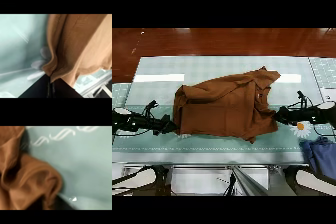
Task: Fold the shirts.
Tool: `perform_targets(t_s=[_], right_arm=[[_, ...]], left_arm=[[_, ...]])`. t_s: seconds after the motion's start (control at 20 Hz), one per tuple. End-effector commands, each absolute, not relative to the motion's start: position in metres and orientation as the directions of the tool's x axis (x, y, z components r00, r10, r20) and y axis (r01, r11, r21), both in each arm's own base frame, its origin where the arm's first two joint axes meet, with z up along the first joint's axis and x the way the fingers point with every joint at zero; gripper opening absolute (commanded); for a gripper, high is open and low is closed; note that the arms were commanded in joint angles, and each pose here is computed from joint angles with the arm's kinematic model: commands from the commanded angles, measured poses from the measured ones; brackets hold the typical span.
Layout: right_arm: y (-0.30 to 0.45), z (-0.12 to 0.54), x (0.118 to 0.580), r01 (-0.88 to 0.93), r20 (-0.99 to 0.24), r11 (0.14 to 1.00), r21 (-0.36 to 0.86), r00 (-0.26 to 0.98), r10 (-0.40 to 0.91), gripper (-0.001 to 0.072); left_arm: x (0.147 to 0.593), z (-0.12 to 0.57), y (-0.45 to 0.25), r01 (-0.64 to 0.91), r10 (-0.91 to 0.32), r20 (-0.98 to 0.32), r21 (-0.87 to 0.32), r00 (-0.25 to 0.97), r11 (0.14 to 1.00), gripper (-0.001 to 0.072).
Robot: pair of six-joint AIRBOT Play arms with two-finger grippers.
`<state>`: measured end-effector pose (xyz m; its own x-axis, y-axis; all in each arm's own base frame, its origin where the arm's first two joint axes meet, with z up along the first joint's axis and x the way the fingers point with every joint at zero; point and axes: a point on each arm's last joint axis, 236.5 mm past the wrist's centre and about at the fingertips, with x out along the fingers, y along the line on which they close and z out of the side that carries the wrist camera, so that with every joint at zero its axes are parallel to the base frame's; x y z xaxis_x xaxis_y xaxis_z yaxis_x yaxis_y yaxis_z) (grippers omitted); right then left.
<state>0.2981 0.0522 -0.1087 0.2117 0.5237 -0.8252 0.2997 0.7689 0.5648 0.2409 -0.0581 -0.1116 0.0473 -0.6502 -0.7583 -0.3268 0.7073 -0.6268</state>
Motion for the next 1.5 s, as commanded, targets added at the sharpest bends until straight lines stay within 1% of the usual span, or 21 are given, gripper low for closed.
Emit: perform_targets(t_s=[0.0,0.1,0.2,0.25,0.3,0.4,0.45,0.5,0.55,0.6,0.65,0.75,0.8,0.85,0.95,1.05,1.1,1.2,1.3,1.35,1.45], right_arm=[[0.072,-0.088,0.321,0.244,-0.804,0.769,0.591,0.256,0.536,0.0029],[0.072,-0.031,0.347,0.065,-0.766,0.798,0.6,0.334,0.549,0.0028],[0.064,0.054,0.38,-0.097,-0.693,0.831,0.547,0.504,0.515,0.0028],[0.059,0.113,0.394,-0.167,-0.621,0.853,0.495,0.618,0.482,0.0028],[0.054,0.177,0.402,-0.223,-0.521,0.875,0.429,0.73,0.442,0.0028],[0.047,0.302,0.393,-0.286,-0.283,0.911,0.296,0.885,0.37,0.0028],[0.044,0.358,0.378,-0.286,-0.164,0.924,0.255,0.929,0.332,0.0028],[0.039,0.416,0.356,-0.267,-0.036,0.933,0.24,0.958,0.283,0.0028],[0.033,0.463,0.33,-0.244,0.075,0.945,0.216,0.97,0.233,0.0028],[0.025,0.506,0.3,-0.203,0.176,0.964,0.17,0.969,0.173,0.0028],[0.019,0.537,0.272,-0.159,0.246,0.979,0.126,0.961,0.124,0.0028],[0.007,0.576,0.22,-0.056,0.328,0.996,0.075,0.944,0.028,0.0028],[0.004,0.583,0.199,-0.017,0.336,0.998,0.066,0.942,-0.006,0.0028],[0.003,0.584,0.182,0.007,0.322,0.998,0.064,0.946,-0.027,0.0028],[0.007,0.573,0.163,0.02,0.256,0.999,0.045,0.966,-0.031,0.0028],[0.012,0.552,0.154,0.02,0.153,0.999,0.035,0.988,-0.025,0.0028],[0.014,0.541,0.149,0.018,0.104,0.999,0.035,0.994,-0.022,0.0027],[0.016,0.528,0.142,0.018,0.043,0.999,0.034,0.999,-0.019,0.0028],[0.01,0.514,0.142,0.044,-0.018,0.999,0.03,0.999,-0.043,0.0027],[0.004,0.502,0.147,0.068,-0.075,0.997,0.027,0.995,-0.066,0.0027],[-0.009,0.461,0.162,0.1,-0.264,0.995,-0.014,0.959,-0.1,0.0028]], left_arm=[[0.259,-0.091,-0.061,-0.298,-0.68,-0.729,-0.669,0.083,0.681,0.0032],[0.285,-0.056,-0.058,-0.207,-0.684,-0.713,-0.7,0.157,0.683,0.0031],[0.326,0.013,-0.053,-0.058,-0.664,-0.673,-0.715,0.326,0.697,0.0031],[0.346,0.066,-0.054,0.043,-0.654,-0.618,-0.712,0.437,0.701,0.0031],[0.359,0.126,-0.056,0.151,-0.646,-0.54,-0.693,0.54,0.705,0.0031],[0.36,0.265,-0.066,0.364,-0.609,-0.32,-0.573,0.726,0.735,0.0032],[0.348,0.33,-0.068,0.428,-0.567,-0.197,-0.476,0.8,0.768,0.0032],[0.327,0.397,-0.068,0.455,-0.505,-0.057,-0.357,0.861,0.816,0.0032],[0.297,0.458,-0.069,0.454,-0.445,0.094,-0.25,0.891,0.855,0.0032],[0.266,0.505,-0.069,0.428,-0.39,0.222,-0.161,0.894,0.889,0.0032],[0.23,0.544,-0.071,0.381,-0.338,0.334,-0.073,0.88,0.921,0.0032],[0.171,0.581,-0.076,0.269,-0.268,0.446,0.061,0.854,0.961,0.0031],[0.149,0.588,-0.081,0.232,-0.25,0.47,0.098,0.847,0.968,0.0031],[0.132,0.59,-0.084,0.213,-0.236,0.479,0.102,0.845,0.972,0.0031],[0.114,0.577,-0.086,0.17,-0.201,0.435,0.11,0.878,0.979,0.003],[0.113,0.545,-0.081,0.13,-0.151,0.301,0.088,0.942,0.988,0.003],[0.115,0.525,-0.078,0.118,-0.128,0.21,0.06,0.969,0.991,0.003],[0.117,0.494,-0.08,0.13,-0.133,0.078,0.045,0.988,0.991,0.003],[0.119,0.471,-0.082,0.144,-0.143,-0.023,0.044,0.989,0.989,0.003],[0.12,0.461,-0.078,0.134,-0.131,-0.065,0.034,0.989,0.99,0.003],[0.129,0.436,-0.074,0.134,-0.135,-0.184,-0.016,0.974,0.991,0.003]])
